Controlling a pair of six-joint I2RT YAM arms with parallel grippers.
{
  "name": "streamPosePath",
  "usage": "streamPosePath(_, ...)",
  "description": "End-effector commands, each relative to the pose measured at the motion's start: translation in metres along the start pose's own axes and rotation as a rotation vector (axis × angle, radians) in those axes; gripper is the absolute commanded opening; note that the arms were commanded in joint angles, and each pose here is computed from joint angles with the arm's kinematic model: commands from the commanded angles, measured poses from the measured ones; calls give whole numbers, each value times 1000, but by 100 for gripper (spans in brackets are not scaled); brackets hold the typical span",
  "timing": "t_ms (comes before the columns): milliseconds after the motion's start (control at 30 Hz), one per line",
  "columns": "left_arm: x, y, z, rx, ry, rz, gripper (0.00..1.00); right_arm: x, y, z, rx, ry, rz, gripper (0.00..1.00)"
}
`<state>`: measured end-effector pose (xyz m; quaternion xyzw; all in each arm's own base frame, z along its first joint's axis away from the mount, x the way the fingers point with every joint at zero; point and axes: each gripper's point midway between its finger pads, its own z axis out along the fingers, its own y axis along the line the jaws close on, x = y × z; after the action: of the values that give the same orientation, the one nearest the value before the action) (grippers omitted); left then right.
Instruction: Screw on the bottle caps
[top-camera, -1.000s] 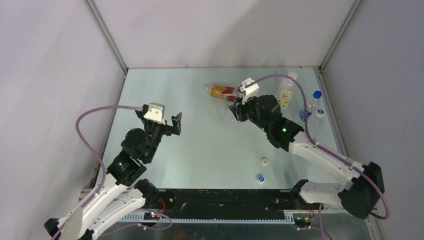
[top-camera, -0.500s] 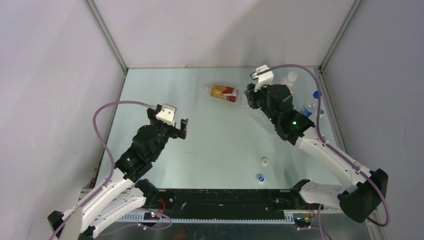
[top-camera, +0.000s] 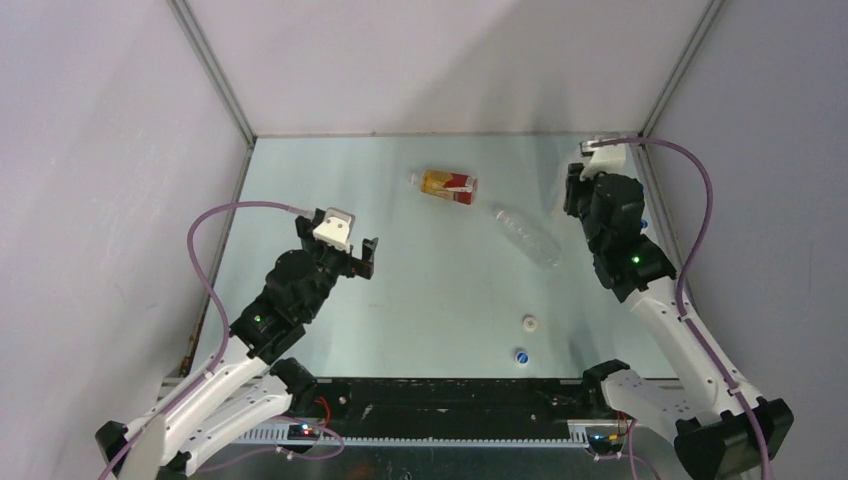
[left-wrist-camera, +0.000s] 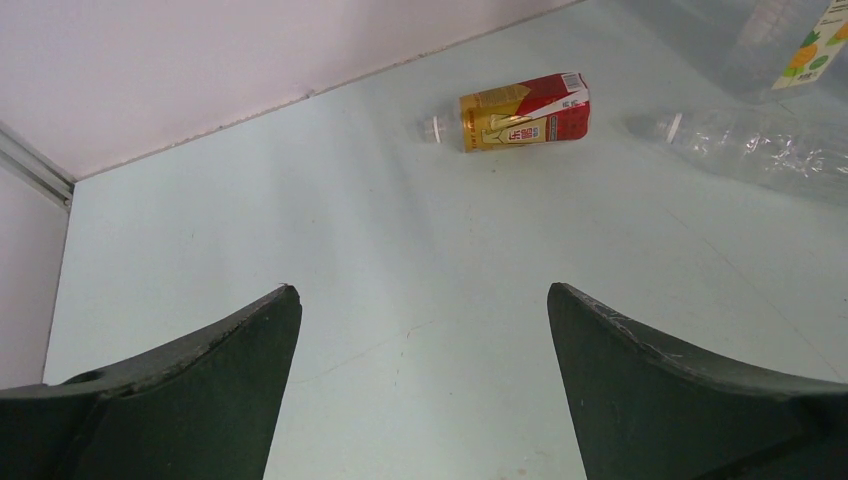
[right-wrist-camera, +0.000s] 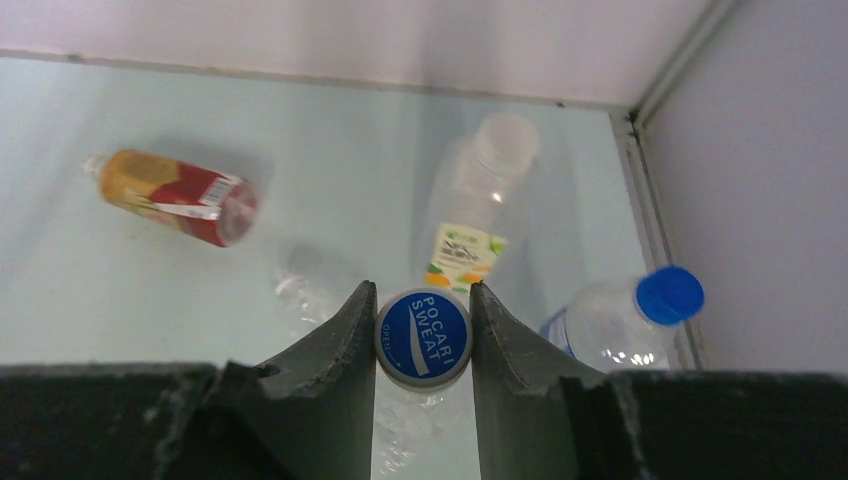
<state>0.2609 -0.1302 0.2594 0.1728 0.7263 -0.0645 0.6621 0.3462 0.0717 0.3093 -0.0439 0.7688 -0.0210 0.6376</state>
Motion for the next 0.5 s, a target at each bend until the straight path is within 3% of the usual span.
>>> streamPosePath(0,-8,-2,1,11,-27,-14,100,10,-25,7,69,-13,68,0)
streamPosePath(467,-4,-3,3,16,-13,-2,100,56,-63,47,176,-13,137,0)
